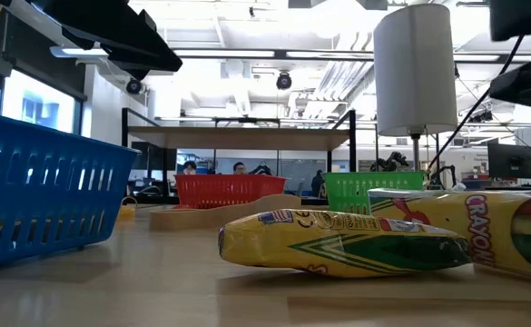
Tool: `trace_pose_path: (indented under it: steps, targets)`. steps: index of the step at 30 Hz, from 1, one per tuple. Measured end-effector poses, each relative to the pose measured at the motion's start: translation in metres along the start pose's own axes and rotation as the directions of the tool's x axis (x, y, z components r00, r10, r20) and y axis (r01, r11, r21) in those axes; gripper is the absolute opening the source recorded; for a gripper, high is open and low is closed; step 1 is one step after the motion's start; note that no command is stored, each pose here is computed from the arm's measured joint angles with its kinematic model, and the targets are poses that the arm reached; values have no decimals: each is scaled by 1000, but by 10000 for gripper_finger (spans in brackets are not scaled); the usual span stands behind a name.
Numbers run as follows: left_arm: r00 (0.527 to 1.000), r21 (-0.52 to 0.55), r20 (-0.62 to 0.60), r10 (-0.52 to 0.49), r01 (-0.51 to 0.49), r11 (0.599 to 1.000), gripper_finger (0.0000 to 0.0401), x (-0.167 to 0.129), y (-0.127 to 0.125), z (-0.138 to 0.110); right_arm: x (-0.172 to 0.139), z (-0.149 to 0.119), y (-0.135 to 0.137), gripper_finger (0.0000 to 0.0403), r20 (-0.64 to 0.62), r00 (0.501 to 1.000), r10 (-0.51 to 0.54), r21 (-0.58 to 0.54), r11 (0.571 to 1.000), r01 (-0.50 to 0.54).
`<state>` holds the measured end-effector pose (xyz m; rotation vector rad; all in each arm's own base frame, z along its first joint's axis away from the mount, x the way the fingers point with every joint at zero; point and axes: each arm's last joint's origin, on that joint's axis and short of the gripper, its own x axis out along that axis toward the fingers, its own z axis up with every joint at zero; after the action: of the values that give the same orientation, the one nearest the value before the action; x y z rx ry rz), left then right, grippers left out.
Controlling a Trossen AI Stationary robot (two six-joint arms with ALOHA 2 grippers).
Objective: Pick & Place Office Desk Supplies
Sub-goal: Put the brown rubber band into the blue bin
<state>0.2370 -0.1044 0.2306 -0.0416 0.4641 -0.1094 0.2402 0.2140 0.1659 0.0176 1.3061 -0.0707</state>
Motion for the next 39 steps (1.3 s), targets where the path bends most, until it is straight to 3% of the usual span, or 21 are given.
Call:
trace_pose_path:
  steps: [39]
  targets:
    - [1000, -19, 0, 6, -6, 1000, 124, 0, 1, 0, 20, -6, -24, 173, -92, 994, -54, -19, 998, 52]
